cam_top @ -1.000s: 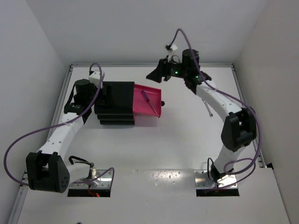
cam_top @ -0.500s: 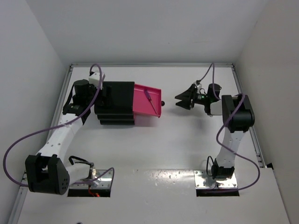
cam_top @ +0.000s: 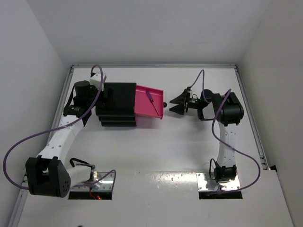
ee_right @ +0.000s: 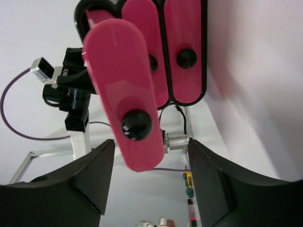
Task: Sort the tools into containers
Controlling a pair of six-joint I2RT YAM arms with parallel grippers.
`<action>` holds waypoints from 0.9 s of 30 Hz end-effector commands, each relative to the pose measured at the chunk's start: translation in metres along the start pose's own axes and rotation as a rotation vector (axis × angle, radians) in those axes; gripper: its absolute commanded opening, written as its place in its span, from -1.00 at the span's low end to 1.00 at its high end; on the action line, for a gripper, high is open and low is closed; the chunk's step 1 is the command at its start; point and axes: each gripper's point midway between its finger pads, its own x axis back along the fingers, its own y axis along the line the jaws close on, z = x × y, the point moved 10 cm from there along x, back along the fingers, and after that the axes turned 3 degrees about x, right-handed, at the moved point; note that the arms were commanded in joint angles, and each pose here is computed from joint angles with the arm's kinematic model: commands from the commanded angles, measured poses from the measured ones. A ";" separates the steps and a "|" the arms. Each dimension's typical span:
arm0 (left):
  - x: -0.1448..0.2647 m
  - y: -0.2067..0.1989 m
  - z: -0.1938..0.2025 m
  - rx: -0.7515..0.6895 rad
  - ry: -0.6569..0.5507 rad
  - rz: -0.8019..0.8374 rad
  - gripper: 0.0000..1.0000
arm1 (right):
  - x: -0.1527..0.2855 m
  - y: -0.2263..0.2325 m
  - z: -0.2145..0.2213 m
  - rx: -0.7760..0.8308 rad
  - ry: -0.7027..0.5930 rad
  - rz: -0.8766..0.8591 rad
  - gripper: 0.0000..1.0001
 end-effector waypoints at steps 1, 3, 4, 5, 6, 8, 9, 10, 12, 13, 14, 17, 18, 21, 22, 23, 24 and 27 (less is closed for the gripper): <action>0.003 0.004 0.024 0.003 0.119 -0.021 1.00 | -0.007 0.020 -0.004 0.219 0.027 -0.090 0.25; 0.003 0.004 0.024 0.003 0.119 -0.021 1.00 | -0.015 0.022 -0.004 0.223 0.047 -0.096 0.24; 0.003 0.004 0.024 0.003 0.119 -0.021 1.00 | -0.015 0.022 -0.004 0.223 0.047 -0.096 0.24; 0.001 0.004 0.026 0.004 0.128 -0.020 1.00 | -0.019 0.020 -0.004 0.233 0.056 -0.100 0.24; 0.001 0.004 0.026 0.004 0.128 -0.020 1.00 | -0.019 0.024 -0.005 0.227 0.058 -0.107 0.24; 0.001 0.004 0.026 0.004 0.128 -0.020 1.00 | -0.028 0.018 -0.001 0.229 0.084 -0.119 0.24; 0.001 0.004 0.026 0.004 0.128 -0.020 1.00 | -0.028 0.023 -0.001 0.226 0.086 -0.129 0.24; -0.001 0.004 0.028 0.005 0.137 -0.019 1.00 | -0.030 0.019 0.001 0.228 0.096 -0.133 0.24; -0.001 0.005 0.028 0.004 0.138 -0.028 1.00 | -0.035 0.018 0.003 0.228 0.118 -0.134 0.24; -0.001 0.005 0.028 0.004 0.138 -0.028 1.00 | -0.035 0.018 0.003 0.228 0.118 -0.134 0.22; -0.001 0.005 0.028 0.004 0.138 -0.028 1.00 | -0.035 0.020 0.001 0.239 0.118 -0.139 0.18; -0.003 0.005 0.029 0.005 0.147 -0.027 1.00 | -0.039 0.021 0.003 0.235 0.129 -0.146 0.10; -0.003 0.005 0.029 0.005 0.147 -0.027 1.00 | -0.038 0.022 0.003 0.249 0.130 -0.151 0.01; -0.005 0.005 0.031 0.006 0.157 -0.026 1.00 | -0.041 0.024 0.006 0.245 0.141 -0.157 -0.18; -0.005 0.005 0.031 0.006 0.157 -0.026 1.00 | -0.041 0.025 0.006 0.241 0.142 -0.160 -0.22; -0.005 0.005 0.031 0.006 0.157 -0.026 1.00 | -0.040 0.027 0.007 0.256 0.143 -0.168 -0.27; -0.005 0.005 0.031 0.006 0.157 -0.026 1.00 | -0.040 0.027 0.008 0.256 0.144 -0.171 -0.34; -0.005 0.005 0.031 0.006 0.157 -0.026 1.00 | -0.039 0.037 0.009 0.278 0.147 -0.185 -0.45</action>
